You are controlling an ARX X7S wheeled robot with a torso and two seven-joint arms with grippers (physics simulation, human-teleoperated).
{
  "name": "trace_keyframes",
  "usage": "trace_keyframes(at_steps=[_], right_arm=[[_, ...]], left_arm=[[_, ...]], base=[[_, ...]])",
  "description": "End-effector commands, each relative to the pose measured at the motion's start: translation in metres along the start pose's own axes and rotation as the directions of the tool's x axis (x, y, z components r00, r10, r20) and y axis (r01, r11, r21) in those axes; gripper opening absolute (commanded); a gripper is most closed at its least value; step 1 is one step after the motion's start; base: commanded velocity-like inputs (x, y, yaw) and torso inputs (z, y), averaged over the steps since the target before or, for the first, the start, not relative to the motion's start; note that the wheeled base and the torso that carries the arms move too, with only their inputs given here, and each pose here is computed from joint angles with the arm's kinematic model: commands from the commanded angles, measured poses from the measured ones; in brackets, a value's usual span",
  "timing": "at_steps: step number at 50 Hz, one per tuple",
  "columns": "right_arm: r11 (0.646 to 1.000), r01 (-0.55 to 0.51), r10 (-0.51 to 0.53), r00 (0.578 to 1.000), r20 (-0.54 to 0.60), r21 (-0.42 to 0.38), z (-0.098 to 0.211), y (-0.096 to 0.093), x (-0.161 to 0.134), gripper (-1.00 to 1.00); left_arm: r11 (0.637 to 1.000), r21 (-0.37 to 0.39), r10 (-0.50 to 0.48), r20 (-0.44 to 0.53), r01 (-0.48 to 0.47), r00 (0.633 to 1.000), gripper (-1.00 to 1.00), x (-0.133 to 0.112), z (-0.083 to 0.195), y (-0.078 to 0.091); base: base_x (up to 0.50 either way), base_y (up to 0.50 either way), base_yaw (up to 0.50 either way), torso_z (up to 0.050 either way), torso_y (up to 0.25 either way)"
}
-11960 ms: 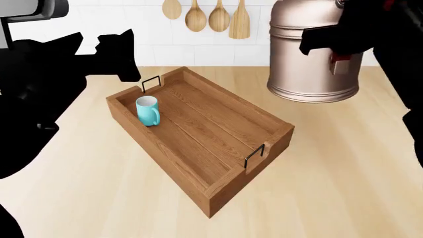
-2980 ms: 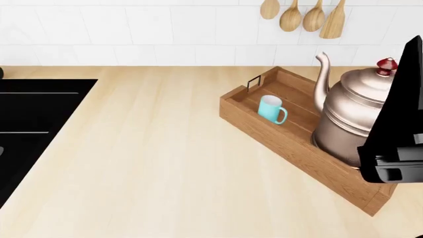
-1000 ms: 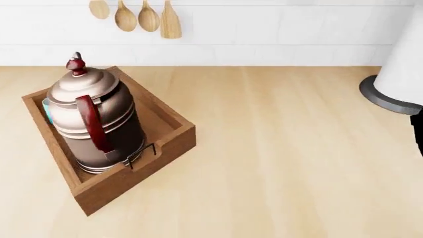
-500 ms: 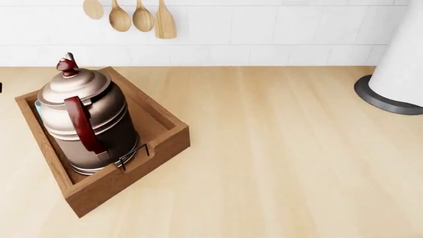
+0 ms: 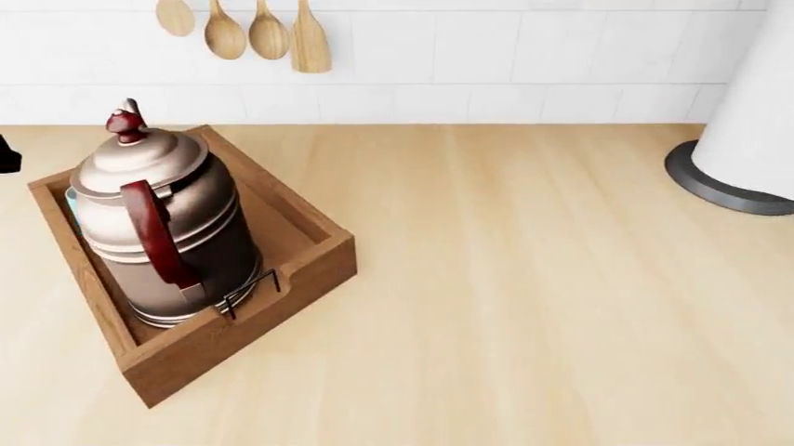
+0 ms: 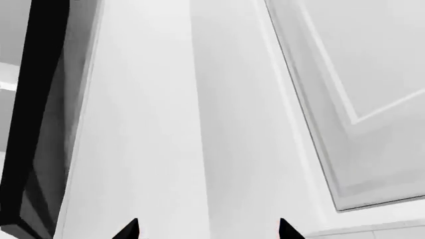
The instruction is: Pick the kettle from the counter and place it on the tray. Then pick the mug from the cabinet and place it on the tray. Then close the cabinet doors.
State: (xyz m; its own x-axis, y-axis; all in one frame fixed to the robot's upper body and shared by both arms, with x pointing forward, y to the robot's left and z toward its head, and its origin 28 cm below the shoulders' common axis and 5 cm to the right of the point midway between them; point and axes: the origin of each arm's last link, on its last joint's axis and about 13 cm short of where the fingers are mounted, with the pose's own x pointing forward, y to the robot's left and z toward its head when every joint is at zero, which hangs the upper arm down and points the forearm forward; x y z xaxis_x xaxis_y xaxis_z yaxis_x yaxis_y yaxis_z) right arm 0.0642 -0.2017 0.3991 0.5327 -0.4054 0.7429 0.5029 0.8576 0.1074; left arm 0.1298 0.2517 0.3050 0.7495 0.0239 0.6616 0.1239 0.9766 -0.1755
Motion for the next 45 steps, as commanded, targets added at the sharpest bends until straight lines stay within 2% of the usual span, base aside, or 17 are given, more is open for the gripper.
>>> trace_keyframes(at_steps=[1, 3, 7, 14, 25, 30, 40, 45], right_arm=[[0.993, -0.104, 0.100, 0.993, -0.070, -0.061, 0.011, 0.009, 0.034, 1.00], [0.997, -0.070, 0.065, 0.989, 0.135, 0.027, 0.051, -0.002, 0.029, 1.00], [0.987, -0.154, 0.142, 0.975, 0.169, 0.057, 0.067, 0.012, 0.038, 1.00], [0.956, -0.278, 0.256, 0.946, 0.197, 0.093, 0.080, 0.040, 0.047, 1.00], [0.905, -0.397, 0.371, 0.912, 0.178, 0.151, 0.091, 0.071, 0.058, 1.00], [0.888, -0.427, 0.400, 0.900, 0.172, 0.170, 0.087, 0.084, 0.072, 1.00], [0.823, -0.516, 0.488, 0.857, 0.167, 0.239, 0.083, 0.113, 0.106, 1.00], [0.802, -0.533, 0.515, 0.846, 0.138, 0.271, 0.076, 0.128, 0.122, 1.00]], left_arm=[[1.000, -0.003, -0.004, -0.006, 0.004, 1.000, 1.00, -0.001, -0.002, 0.000], [1.000, -0.003, -0.005, -0.009, 0.005, 1.000, 1.00, -0.001, -0.003, 0.000], [1.000, -0.005, -0.008, -0.014, 0.008, 1.000, 1.00, -0.002, -0.004, 0.000], [1.000, -0.010, -0.003, -0.016, 0.003, 1.000, 1.00, -0.003, -0.005, 0.002], [1.000, -0.015, 0.003, -0.018, -0.003, 1.000, 1.00, -0.005, -0.007, 0.004], [1.000, -0.014, 0.004, -0.016, -0.004, 1.000, 1.00, -0.005, -0.007, 0.005], [1.000, -0.016, 0.004, -0.020, -0.005, 1.000, 1.00, -0.006, -0.008, 0.005], [1.000, -0.016, 0.006, -0.021, -0.007, 1.000, 1.00, -0.007, -0.009, 0.006]], base=[[0.00, 0.00, 0.00, 0.000, 0.000], [0.00, 0.00, 0.00, 0.000, 0.000], [0.00, 0.00, 0.00, 0.000, 0.000], [0.00, 0.00, 0.00, 0.005, 0.000], [0.00, 0.00, 0.00, 0.006, 0.005], [0.00, 0.00, 0.00, 0.004, 0.007], [0.00, 0.00, 0.00, 0.002, 0.001], [0.00, 0.00, 0.00, 0.000, 0.000]])
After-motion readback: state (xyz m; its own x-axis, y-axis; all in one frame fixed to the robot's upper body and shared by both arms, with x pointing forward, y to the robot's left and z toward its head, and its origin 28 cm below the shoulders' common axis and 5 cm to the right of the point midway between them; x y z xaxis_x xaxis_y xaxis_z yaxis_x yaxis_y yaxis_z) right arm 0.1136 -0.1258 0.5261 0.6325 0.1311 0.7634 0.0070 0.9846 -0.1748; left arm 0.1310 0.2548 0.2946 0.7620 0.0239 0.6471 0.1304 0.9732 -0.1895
